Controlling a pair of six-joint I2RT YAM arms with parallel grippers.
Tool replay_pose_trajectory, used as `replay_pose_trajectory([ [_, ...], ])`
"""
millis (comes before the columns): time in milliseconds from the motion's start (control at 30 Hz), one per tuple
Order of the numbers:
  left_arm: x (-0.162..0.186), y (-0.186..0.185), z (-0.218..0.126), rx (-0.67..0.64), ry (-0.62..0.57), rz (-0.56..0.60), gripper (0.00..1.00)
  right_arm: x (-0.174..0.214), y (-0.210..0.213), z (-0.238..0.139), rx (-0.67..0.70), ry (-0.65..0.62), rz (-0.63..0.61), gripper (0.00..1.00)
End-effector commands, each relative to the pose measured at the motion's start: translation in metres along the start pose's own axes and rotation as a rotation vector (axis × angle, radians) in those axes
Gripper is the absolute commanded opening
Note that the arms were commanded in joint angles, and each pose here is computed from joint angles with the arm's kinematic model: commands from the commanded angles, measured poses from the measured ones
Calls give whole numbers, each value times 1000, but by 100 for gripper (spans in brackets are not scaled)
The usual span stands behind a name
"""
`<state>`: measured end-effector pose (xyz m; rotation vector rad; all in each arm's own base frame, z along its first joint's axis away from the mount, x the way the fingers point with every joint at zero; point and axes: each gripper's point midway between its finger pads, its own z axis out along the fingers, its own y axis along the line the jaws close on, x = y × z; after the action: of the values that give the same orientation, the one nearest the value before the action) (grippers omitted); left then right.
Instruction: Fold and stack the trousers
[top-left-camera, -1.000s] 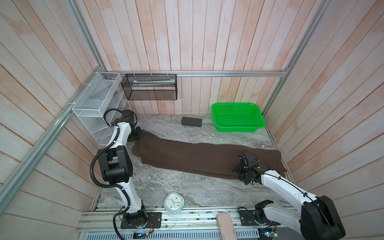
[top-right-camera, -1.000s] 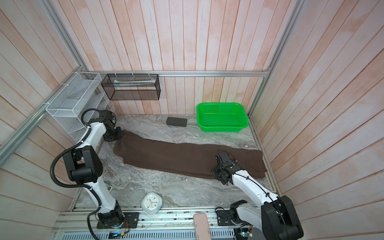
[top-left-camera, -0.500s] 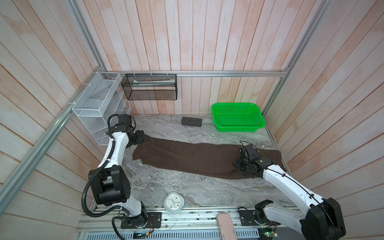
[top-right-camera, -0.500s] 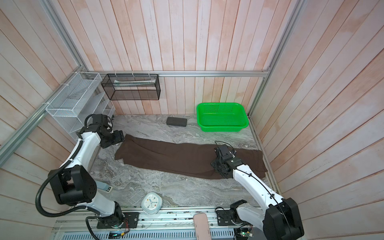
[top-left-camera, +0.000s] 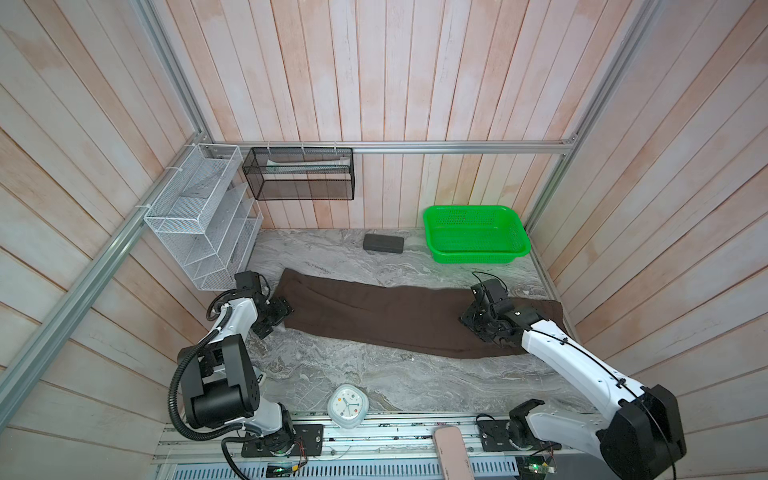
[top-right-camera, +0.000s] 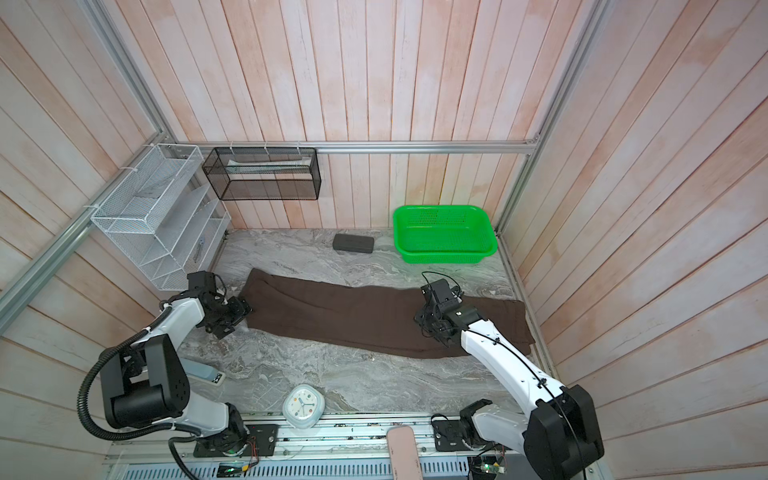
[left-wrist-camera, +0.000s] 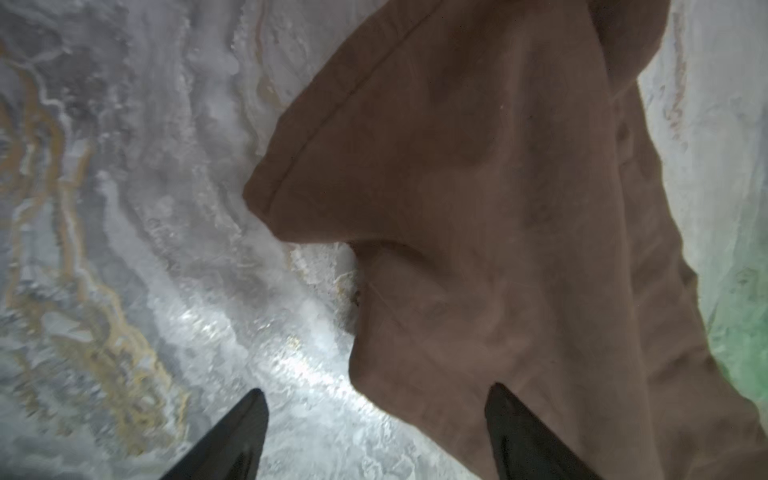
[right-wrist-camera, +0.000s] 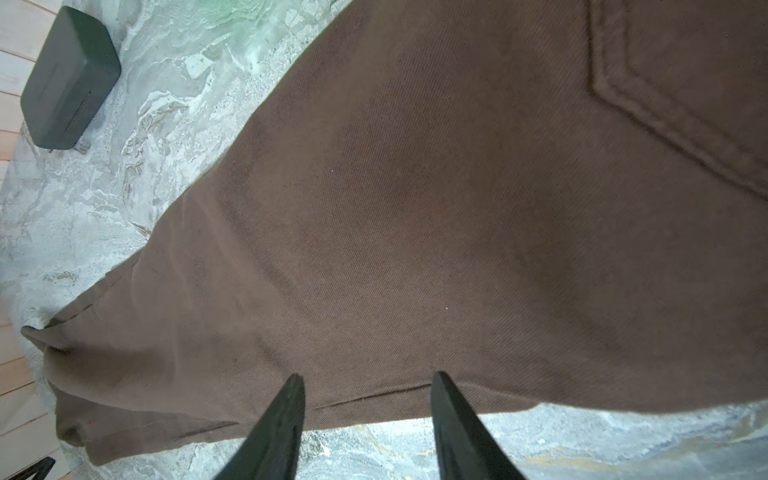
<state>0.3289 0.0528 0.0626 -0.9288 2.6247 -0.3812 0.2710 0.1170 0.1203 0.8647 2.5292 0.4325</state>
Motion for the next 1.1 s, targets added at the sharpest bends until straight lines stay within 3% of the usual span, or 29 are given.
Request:
replay_pose_trajectory([
  [0, -12, -16, 14, 105, -23, -39, 80, -4, 9, -4, -24, -14, -22, 51],
  [233, -13, -16, 31, 117, 2, -48, 56, -5, 7, -8, -30, -28, -17, 51],
  [300, -14, -17, 31, 123, -1, -48, 43, -5, 7, -7, -30, -29, -16, 51],
  [433, -21, -27, 18, 117, -38, -5, 7, -5, 8, -7, -33, -27, -17, 51],
  [500, -24, -44, 5, 71, -74, 85, 0, -5, 8, -7, -33, -28, -17, 51],
  [633, -2, -95, -2, -50, -60, 348, 0, -5, 8, -5, -32, -28, -20, 51],
  [900, 110, -173, 49, -237, 121, 839, 1, -9, 7, -6, -25, -42, -16, 51],
  [1000, 153, -188, 68, -253, 196, 983, 9, -13, 6, -9, -22, -59, -15, 51],
  [1067, 168, -197, 71, -241, 203, 1015, 29, -15, 6, -11, -23, -66, -15, 51],
])
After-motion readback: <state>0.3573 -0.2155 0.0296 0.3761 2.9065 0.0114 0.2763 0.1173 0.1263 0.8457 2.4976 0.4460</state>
